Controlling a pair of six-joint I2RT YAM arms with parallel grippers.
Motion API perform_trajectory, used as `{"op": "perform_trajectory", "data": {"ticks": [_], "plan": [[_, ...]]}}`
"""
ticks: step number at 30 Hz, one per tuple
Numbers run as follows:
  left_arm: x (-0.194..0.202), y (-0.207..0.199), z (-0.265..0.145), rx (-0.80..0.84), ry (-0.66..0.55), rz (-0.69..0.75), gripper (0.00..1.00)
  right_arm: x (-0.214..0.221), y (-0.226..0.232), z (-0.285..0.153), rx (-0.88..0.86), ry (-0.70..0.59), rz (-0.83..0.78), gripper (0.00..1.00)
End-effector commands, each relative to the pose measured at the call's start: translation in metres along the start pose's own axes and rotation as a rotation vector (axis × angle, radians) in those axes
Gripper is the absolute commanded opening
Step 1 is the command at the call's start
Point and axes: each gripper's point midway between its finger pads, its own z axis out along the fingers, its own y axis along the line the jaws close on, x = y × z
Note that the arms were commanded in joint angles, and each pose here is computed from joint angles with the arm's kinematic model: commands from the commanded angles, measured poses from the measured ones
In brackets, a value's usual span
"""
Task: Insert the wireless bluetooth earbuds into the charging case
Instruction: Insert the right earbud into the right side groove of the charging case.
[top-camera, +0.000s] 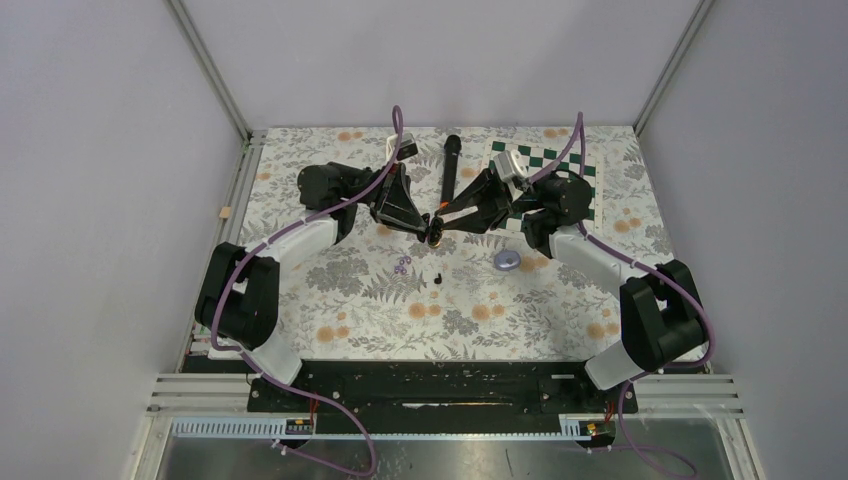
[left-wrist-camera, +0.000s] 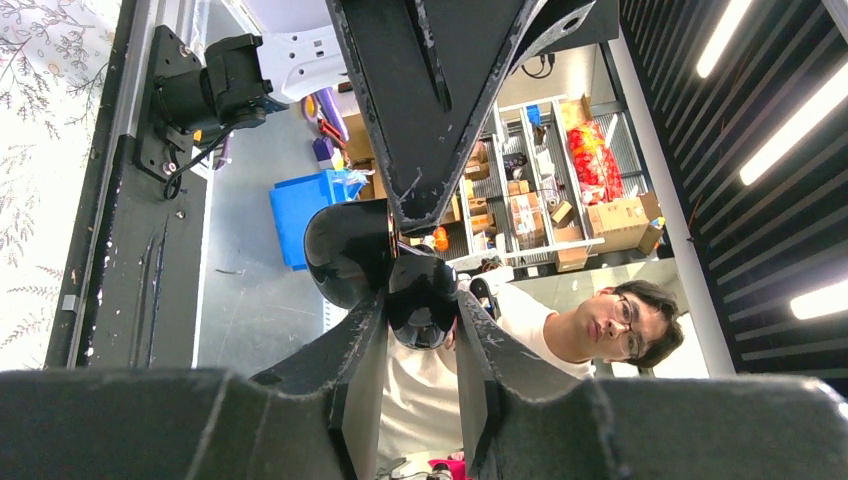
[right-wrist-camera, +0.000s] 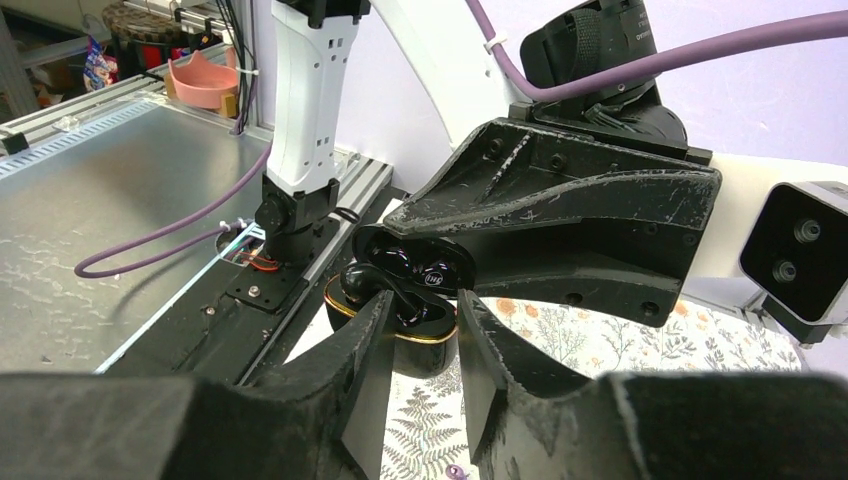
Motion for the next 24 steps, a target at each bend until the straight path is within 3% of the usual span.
{"op": "perform_trajectory", "data": {"ticks": [1,12,18,24], "plan": [[-0.005,-0.018,0.002,0.043,-0.057,0.010,0.00,-0.004,0.004,-0.005,-0.003,0.010,-0.022,0.37],[-0.007,-0.009,0.002,0.045,-0.066,-0.007,0.00,-0.009,0.001,-0.009,0.025,0.003,-0.027,0.40],[-0.014,0.002,0.000,0.048,-0.082,-0.039,0.00,-0.015,-0.001,-0.014,0.054,-0.003,-0.027,0.54],[-0.021,0.013,-0.007,0.054,-0.133,-0.060,0.00,-0.024,0.001,-0.019,0.090,-0.019,-0.012,0.59]]}}
